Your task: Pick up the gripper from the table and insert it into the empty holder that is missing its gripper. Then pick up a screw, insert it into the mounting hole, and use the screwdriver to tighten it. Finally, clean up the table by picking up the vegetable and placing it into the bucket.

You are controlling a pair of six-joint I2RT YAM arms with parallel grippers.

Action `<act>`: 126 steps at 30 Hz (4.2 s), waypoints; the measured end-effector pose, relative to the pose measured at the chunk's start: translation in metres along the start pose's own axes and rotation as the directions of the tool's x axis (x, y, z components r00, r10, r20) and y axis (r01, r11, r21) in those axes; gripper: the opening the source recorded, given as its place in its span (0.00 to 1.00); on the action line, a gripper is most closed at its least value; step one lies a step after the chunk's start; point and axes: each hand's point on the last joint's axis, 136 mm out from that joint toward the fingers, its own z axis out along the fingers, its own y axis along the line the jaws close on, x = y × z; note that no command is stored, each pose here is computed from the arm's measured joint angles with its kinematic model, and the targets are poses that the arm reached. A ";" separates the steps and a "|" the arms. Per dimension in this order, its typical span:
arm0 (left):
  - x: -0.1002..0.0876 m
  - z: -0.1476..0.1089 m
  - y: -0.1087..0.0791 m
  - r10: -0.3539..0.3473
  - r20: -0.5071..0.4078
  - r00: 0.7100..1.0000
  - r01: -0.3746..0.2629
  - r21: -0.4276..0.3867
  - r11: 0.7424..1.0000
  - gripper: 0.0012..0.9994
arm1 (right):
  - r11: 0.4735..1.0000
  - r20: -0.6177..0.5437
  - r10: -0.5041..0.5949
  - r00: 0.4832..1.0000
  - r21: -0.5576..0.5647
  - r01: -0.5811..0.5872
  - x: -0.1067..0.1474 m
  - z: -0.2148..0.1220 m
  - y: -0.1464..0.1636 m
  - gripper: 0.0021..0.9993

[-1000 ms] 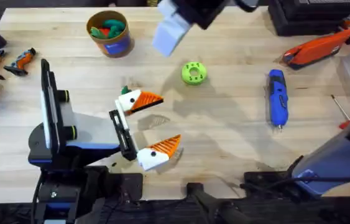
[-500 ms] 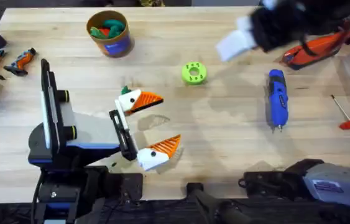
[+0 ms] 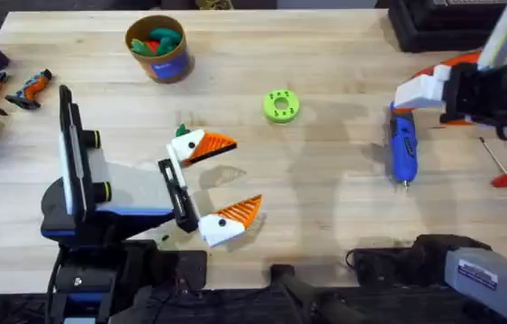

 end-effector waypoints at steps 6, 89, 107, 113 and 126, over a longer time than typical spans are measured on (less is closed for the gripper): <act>0.000 0.000 0.000 0.000 0.000 1.000 0.000 0.000 1.000 0.99 | 0.996 -0.027 0.082 0.996 0.033 -0.081 0.004 0.013 -0.021 0.82; 0.000 0.000 0.000 0.016 0.000 1.000 -0.016 0.000 1.000 0.00 | 0.992 -0.113 -0.030 0.993 0.117 0.044 -0.021 0.123 -0.047 0.99; 0.000 0.000 0.000 0.016 0.000 1.000 -0.016 0.000 1.000 0.00 | 0.990 -0.179 -0.036 0.983 0.129 0.059 -0.012 0.153 -0.068 0.87; 0.000 0.000 0.000 0.016 0.000 1.000 -0.016 0.000 1.000 0.00 | 0.989 -0.167 -0.044 0.985 0.134 0.067 -0.015 0.153 -0.069 0.48; 0.000 0.000 0.000 0.016 0.000 1.000 -0.016 0.000 1.000 0.00 | 0.989 -0.182 -0.046 0.982 0.127 0.070 -0.015 0.153 -0.069 0.02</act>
